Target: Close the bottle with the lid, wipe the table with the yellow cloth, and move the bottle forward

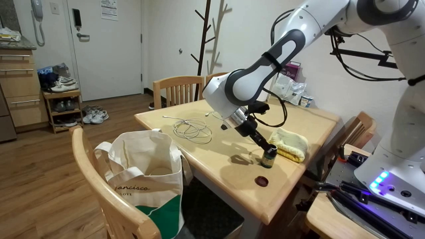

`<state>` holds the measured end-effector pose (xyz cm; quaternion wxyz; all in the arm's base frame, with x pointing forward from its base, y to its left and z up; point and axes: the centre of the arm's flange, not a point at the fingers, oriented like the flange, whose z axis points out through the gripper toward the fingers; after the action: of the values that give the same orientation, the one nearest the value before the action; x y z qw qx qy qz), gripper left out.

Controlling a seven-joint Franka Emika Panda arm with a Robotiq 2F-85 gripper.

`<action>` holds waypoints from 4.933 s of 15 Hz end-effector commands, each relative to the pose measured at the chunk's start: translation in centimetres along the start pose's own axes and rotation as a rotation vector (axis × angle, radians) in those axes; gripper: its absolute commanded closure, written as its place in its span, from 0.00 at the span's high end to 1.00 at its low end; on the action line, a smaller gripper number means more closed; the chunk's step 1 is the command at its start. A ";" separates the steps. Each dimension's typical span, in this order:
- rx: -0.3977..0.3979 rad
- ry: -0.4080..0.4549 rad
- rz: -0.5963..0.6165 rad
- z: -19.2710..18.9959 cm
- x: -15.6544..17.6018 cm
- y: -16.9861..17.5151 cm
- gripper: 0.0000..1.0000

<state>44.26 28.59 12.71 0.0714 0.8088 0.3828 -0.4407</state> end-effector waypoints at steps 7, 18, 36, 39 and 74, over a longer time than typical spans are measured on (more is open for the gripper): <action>0.001 0.118 0.139 -6.2 -3.5 2.5 0.27; -0.012 0.310 0.174 -13.5 -5.5 7.9 0.27; -0.001 0.087 0.217 -15.1 -3.1 12.6 0.27; -0.026 0.040 0.233 -15.2 -3.4 12.8 0.27; -0.456 -0.116 -0.192 -16.6 -2.8 16.0 0.27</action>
<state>65.07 23.61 20.64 0.1949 0.7212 0.5535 -0.3681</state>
